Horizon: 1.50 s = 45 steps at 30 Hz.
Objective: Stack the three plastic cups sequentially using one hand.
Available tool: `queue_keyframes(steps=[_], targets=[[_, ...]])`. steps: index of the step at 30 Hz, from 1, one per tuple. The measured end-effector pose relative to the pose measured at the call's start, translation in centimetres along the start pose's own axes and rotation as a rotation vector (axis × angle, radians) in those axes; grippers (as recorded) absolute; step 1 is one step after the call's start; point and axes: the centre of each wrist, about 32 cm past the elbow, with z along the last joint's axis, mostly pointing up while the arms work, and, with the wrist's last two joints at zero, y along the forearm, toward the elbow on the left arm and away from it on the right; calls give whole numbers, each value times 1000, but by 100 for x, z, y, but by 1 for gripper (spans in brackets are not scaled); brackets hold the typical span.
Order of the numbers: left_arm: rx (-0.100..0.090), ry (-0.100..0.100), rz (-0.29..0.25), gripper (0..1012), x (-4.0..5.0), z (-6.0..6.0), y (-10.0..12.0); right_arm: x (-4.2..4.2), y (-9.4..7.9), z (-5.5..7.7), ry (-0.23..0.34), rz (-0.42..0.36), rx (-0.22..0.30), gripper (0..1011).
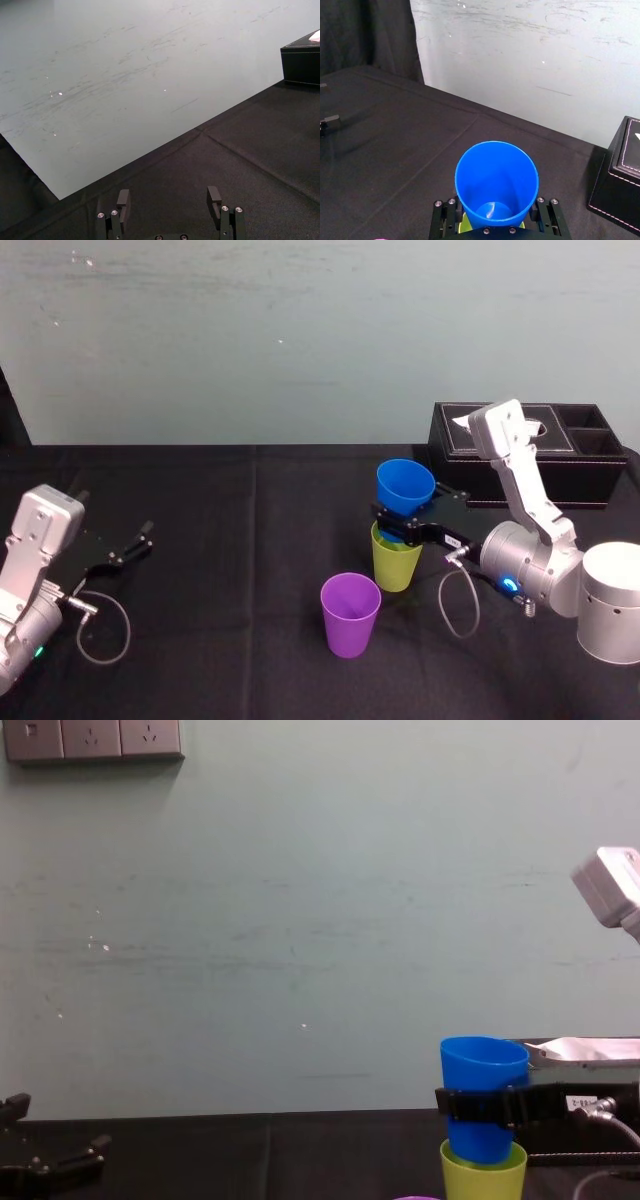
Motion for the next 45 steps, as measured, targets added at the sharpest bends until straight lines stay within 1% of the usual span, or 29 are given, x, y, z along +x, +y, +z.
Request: queue_keyframes(steps=[14, 20, 33, 35, 36, 39, 41, 44, 45], targets=[[0, 0, 0, 1000, 0, 0, 0, 20, 23, -47, 5, 1, -5, 719], [0, 0, 0, 1000, 0, 0, 0, 19, 38, -100, 11, 1, -7, 719], [0, 0, 0, 1000, 0, 0, 0, 19, 34, -95, 10, 2, -7, 719], [0, 0, 0, 1000, 0, 0, 0, 20, 33, -93, 10, 2, -7, 761], [0, 0, 0, 1000, 0, 0, 0, 20, 33, -93, 10, 2, -7, 761], [0, 0, 0, 1000, 0, 0, 0, 21, 31, -92, 10, 2, -7, 864], [0, 0, 0, 1000, 0, 0, 0, 22, 31, -91, 10, 2, -7, 915], [0, 0, 0, 1000, 0, 0, 0, 22, 30, -89, 10, 2, -7, 958], [0, 0, 0, 1000, 0, 0, 0, 22, 30, -89, 10, 2, -7, 986]])
